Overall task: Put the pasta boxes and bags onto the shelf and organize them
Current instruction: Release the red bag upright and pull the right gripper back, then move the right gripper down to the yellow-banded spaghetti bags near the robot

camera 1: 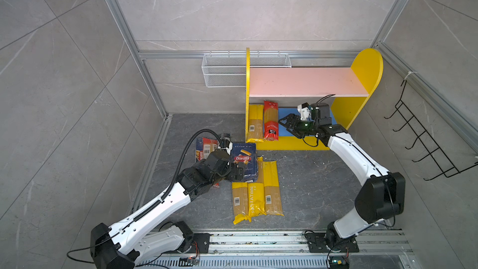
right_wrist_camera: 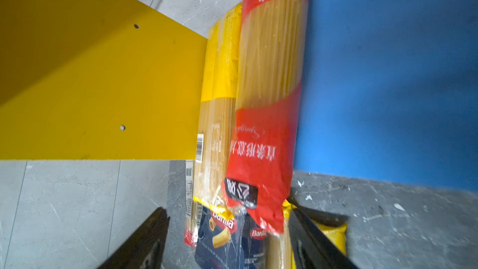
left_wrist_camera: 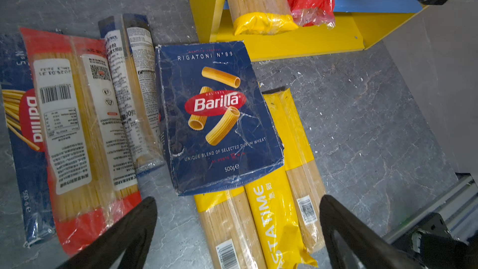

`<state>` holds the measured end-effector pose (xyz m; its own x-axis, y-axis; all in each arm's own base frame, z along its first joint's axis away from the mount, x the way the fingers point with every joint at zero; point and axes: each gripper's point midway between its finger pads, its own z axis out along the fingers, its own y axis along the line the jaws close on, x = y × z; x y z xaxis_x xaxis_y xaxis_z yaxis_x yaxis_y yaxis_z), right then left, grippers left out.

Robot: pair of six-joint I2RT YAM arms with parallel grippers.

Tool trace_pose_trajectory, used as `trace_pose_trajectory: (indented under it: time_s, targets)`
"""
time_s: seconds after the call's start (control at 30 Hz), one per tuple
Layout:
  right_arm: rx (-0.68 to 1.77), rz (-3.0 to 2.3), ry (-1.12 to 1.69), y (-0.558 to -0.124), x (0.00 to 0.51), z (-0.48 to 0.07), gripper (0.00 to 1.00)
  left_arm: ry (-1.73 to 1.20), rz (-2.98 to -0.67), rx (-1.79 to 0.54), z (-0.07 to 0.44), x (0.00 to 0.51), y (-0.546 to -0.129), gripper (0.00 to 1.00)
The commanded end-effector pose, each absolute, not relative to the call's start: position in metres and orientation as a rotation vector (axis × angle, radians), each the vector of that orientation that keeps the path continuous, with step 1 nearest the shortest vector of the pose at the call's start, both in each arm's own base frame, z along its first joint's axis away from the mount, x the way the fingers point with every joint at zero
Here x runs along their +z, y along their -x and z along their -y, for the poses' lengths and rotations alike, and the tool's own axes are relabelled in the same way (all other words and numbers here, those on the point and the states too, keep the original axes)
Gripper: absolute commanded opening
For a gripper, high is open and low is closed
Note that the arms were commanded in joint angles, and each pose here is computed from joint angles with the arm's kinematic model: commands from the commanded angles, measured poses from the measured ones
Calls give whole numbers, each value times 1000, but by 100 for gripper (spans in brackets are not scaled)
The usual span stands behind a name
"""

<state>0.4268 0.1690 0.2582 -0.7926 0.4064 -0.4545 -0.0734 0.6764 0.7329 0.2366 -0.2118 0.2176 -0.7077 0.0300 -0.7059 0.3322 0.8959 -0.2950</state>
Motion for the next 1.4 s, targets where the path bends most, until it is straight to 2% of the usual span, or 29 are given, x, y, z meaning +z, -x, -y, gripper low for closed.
trace_pose_trajectory:
  time_s: [0.0, 0.4, 0.73, 0.83, 1.1, 1.37]
  targets:
    - [971, -2349, -284, -396, 236, -160, 80, -212, -2307, -586, 206, 218, -227, 100]
    - [847, -2528, -226, -297, 165, -162, 82, -173, -2336, -657, 195, 193, -204, 100]
    - [758, -2680, -123, -232, 105, -185, 83, -220, -2354, -682, 216, 170, -181, 100]
    - [782, -2686, -120, -221, 96, -191, 83, -256, -2356, -663, 223, 168, -176, 100]
    - [657, -2732, -45, -203, 78, -197, 83, -312, -2357, -641, 243, 167, -172, 100]
    - [617, -2764, 36, -198, 63, -215, 84, -331, -2352, -630, 251, 166, -173, 100]
